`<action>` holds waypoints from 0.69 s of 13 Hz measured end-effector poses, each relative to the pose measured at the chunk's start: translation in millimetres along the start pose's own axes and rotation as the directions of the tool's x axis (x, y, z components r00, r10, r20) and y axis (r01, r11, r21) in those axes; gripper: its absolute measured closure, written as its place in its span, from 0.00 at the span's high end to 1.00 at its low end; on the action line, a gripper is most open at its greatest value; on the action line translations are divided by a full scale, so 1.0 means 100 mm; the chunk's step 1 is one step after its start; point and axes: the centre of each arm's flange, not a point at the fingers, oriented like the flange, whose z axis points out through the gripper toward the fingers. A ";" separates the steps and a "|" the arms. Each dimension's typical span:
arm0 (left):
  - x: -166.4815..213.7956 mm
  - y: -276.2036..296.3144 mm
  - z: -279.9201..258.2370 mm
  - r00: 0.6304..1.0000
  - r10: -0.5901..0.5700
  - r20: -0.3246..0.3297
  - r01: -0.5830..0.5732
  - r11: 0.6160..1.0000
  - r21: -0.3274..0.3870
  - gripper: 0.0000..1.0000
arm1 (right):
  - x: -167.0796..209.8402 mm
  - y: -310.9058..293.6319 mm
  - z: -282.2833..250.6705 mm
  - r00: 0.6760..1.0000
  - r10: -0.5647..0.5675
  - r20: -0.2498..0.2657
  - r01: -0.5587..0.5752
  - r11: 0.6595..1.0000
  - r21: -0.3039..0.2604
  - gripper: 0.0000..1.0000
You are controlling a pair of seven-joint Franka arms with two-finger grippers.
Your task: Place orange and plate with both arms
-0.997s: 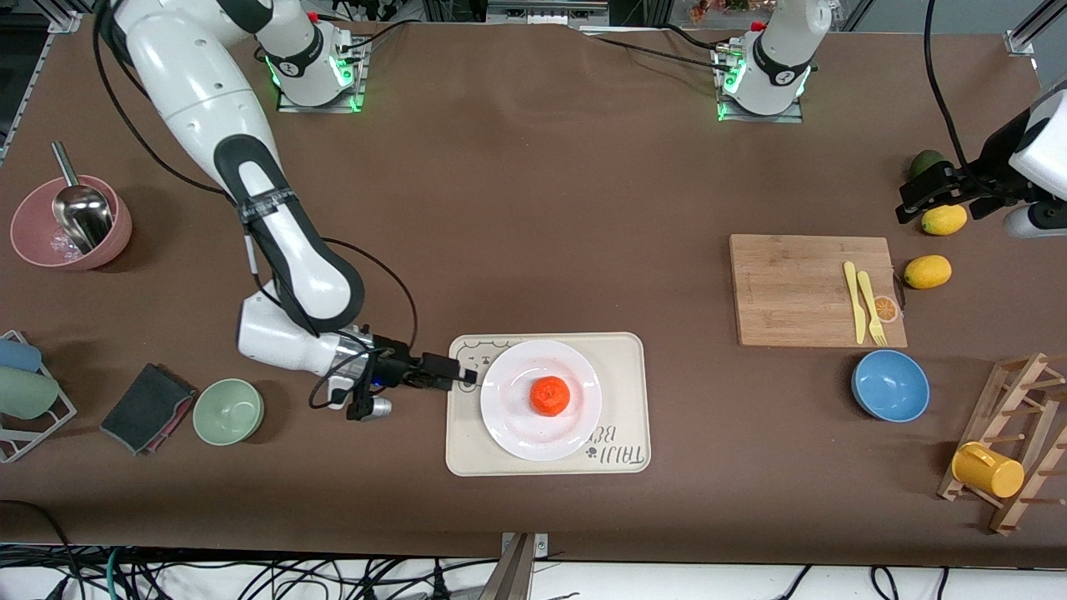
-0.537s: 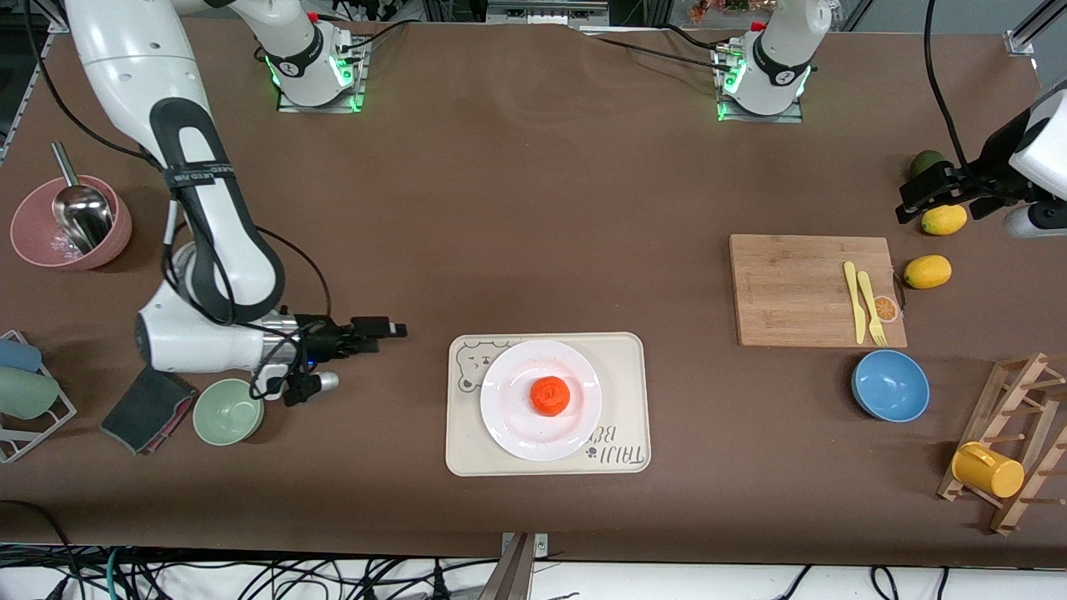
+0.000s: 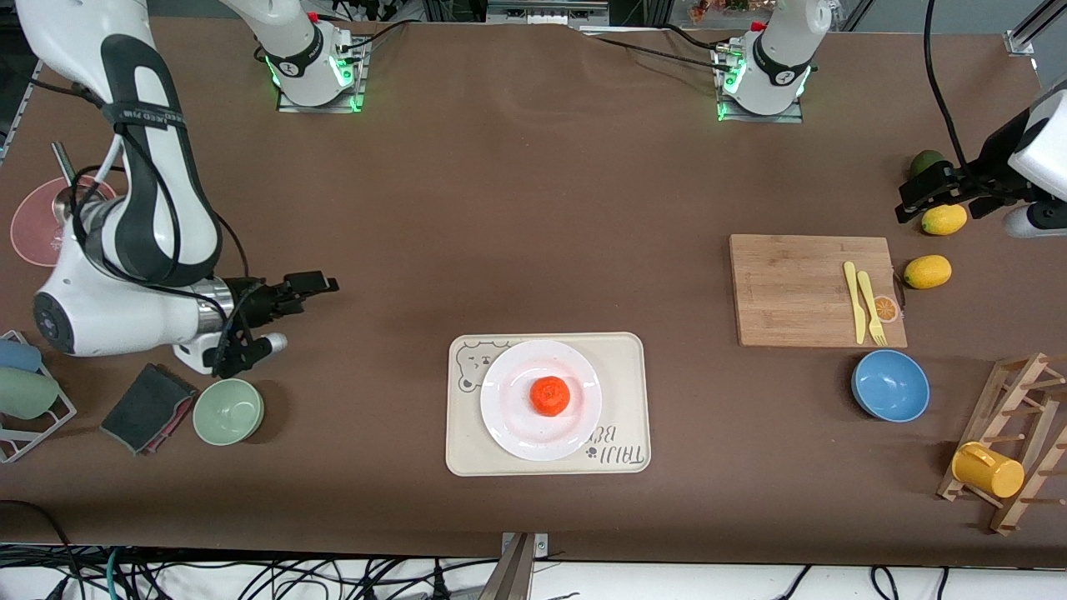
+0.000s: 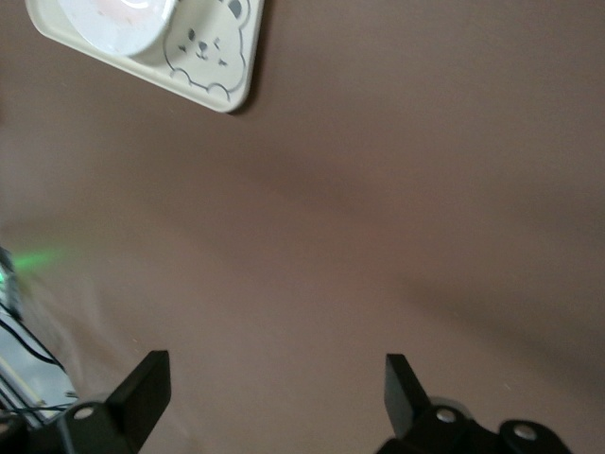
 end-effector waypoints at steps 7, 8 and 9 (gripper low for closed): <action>0.00 -0.01 0.00 0.997 0.072 0.001 -0.072 0.997 0.000 1.00 | -0.47 -0.61 -0.77 0.982 0.190 -0.025 -0.189 0.943 -0.273 1.00; 0.00 -0.01 0.00 0.997 0.073 0.001 -0.073 0.997 0.000 1.00 | -0.57 -0.71 -0.89 0.977 0.209 -0.048 -0.214 0.932 -0.292 1.00; 0.00 0.00 0.00 0.997 0.075 0.001 -0.075 0.997 0.000 1.00 | -0.68 -0.77 -1.01 0.974 0.217 -0.065 -0.227 0.923 -0.311 1.00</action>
